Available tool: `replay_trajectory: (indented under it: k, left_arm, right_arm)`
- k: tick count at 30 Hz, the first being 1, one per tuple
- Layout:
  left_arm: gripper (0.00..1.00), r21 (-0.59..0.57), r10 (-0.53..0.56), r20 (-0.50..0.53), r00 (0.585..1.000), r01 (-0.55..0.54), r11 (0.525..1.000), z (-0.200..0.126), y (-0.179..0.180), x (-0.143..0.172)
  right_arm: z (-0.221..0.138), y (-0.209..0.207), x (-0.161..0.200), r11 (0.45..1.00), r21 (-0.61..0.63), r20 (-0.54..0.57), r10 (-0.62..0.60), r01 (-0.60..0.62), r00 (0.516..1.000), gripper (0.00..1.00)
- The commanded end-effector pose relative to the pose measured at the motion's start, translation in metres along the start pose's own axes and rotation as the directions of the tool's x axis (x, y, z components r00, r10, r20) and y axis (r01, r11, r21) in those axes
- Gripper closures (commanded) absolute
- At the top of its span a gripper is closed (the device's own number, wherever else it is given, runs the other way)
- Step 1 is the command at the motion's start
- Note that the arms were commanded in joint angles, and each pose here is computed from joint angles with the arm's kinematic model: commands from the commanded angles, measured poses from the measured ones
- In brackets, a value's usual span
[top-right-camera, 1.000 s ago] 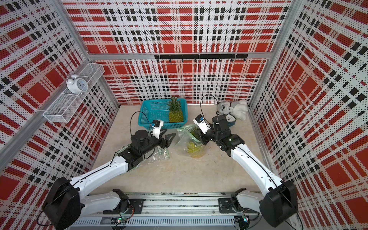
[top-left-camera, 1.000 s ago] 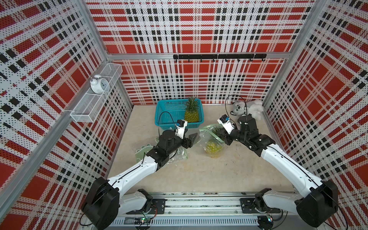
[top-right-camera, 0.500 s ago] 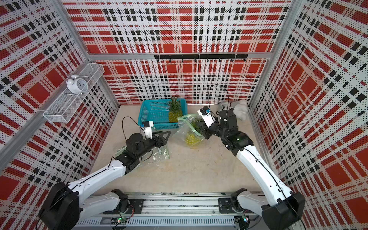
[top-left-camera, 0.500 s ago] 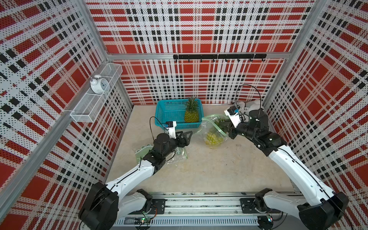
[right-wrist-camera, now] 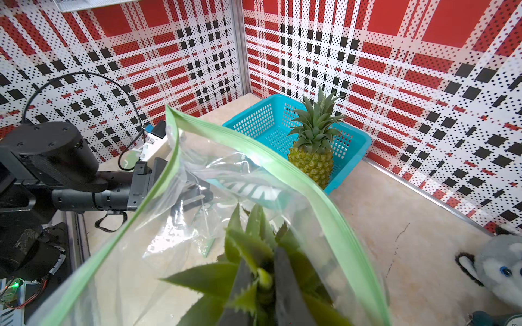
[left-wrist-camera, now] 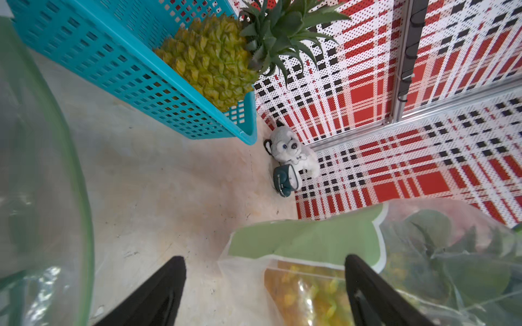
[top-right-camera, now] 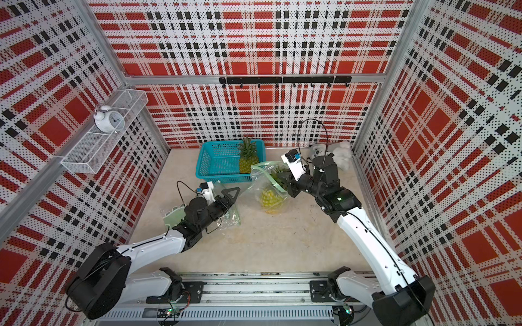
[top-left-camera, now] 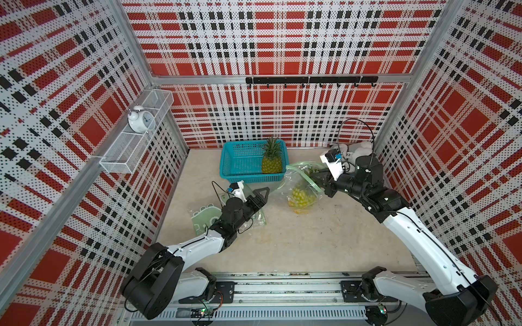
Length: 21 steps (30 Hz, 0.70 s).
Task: Open the zip-top bag and take out the pineapple
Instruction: Pick up the pineapple from the zipper food storage bag.
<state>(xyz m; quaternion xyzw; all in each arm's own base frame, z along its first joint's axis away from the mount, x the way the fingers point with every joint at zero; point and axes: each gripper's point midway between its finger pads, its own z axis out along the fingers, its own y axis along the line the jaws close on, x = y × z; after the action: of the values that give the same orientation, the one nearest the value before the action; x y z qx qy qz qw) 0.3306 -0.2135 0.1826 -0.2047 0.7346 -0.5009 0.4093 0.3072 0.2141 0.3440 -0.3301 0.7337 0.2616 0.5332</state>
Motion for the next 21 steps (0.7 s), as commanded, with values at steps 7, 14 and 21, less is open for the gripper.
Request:
replay_trajectory:
  k: [7, 14, 21]
  left_arm:
    - [0.09, 0.136, -0.139, -0.007, 0.99, 0.139, 0.981, 0.008, -0.017, 0.008]
    - [0.21, 0.172, -0.146, -0.018, 0.989, 0.147, 0.974, 0.013, -0.024, 0.012]
    - [0.67, 0.209, -0.16, -0.033, 0.987, 0.163, 0.964, 0.023, -0.022, 0.014]
  right_arm:
    - [-0.024, 0.008, -0.071, 0.998, -0.009, 0.235, -0.065, 0.069, 0.97, 1.0]
    - [-0.018, 0.01, -0.065, 0.998, -0.038, 0.223, -0.041, 0.051, 0.974, 1.0]
    - [-0.018, 0.013, -0.062, 0.998, -0.057, 0.225, -0.026, 0.04, 0.974, 1.0]
